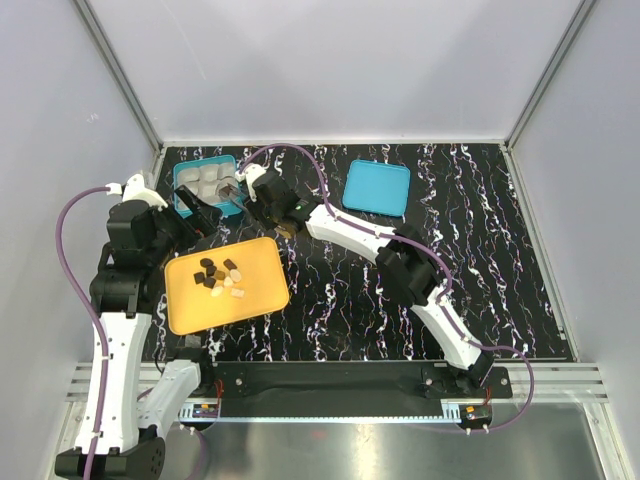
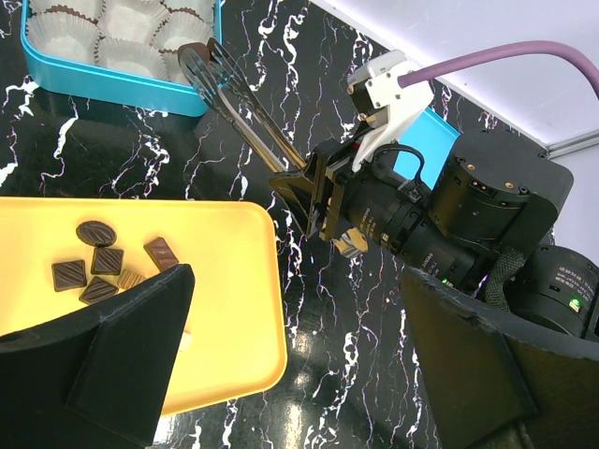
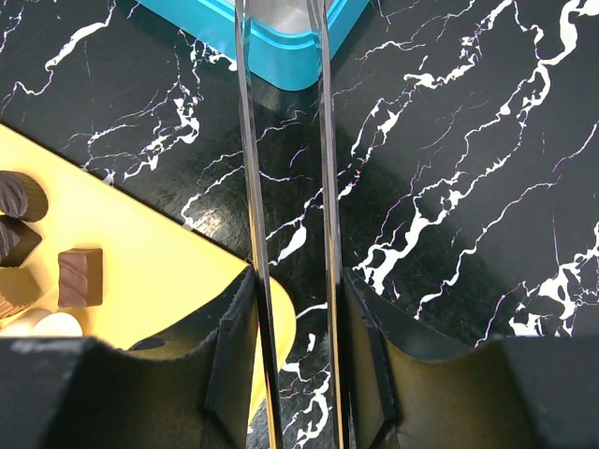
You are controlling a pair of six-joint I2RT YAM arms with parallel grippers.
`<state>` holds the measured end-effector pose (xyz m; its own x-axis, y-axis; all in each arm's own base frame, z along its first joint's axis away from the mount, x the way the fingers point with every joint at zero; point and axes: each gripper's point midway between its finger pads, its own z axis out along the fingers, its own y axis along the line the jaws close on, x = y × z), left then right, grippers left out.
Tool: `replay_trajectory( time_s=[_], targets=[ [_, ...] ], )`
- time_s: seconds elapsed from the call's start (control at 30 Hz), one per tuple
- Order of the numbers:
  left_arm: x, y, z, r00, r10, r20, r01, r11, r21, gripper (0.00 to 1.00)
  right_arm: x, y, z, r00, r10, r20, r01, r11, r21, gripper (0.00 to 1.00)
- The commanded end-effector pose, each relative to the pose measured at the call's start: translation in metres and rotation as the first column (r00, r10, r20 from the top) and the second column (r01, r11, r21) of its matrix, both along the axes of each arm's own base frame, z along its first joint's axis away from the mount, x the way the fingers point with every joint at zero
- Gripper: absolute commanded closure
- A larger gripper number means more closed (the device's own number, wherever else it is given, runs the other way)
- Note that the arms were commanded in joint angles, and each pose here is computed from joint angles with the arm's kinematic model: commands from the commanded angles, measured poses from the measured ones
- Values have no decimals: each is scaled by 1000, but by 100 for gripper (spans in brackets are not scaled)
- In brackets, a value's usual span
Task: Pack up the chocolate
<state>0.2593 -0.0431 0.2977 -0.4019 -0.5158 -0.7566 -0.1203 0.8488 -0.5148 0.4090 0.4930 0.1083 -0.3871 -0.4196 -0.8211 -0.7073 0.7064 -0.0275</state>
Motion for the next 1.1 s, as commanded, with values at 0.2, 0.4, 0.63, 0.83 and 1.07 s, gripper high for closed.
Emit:
replay_trajectory(
  time_s=[0.2,0.4,0.63,0.83,1.07],
  targets=[
    [0,0,8,999,-6,43,6,1000,3,1,14,3,36,998,-28,63,24,997,73,54],
    [1,0,9,999,-4,47,4,1000,2,1,14,3,37,997,-28,67,23,997,73,53],
    [2,-1,8,999,-8,44,8,1000,-1,1,13,2,40,997,-31,69,25,997,76,52],
    [1,-1,11,999,-9,50,9,1000,1,1,11,1,63,996,-24,89,15,995,102,54],
    [-1,0,16,998,-7,59,7,1000,1,1,-2,-12,109,992,-11,127,-9,988,151,54]
  ],
)
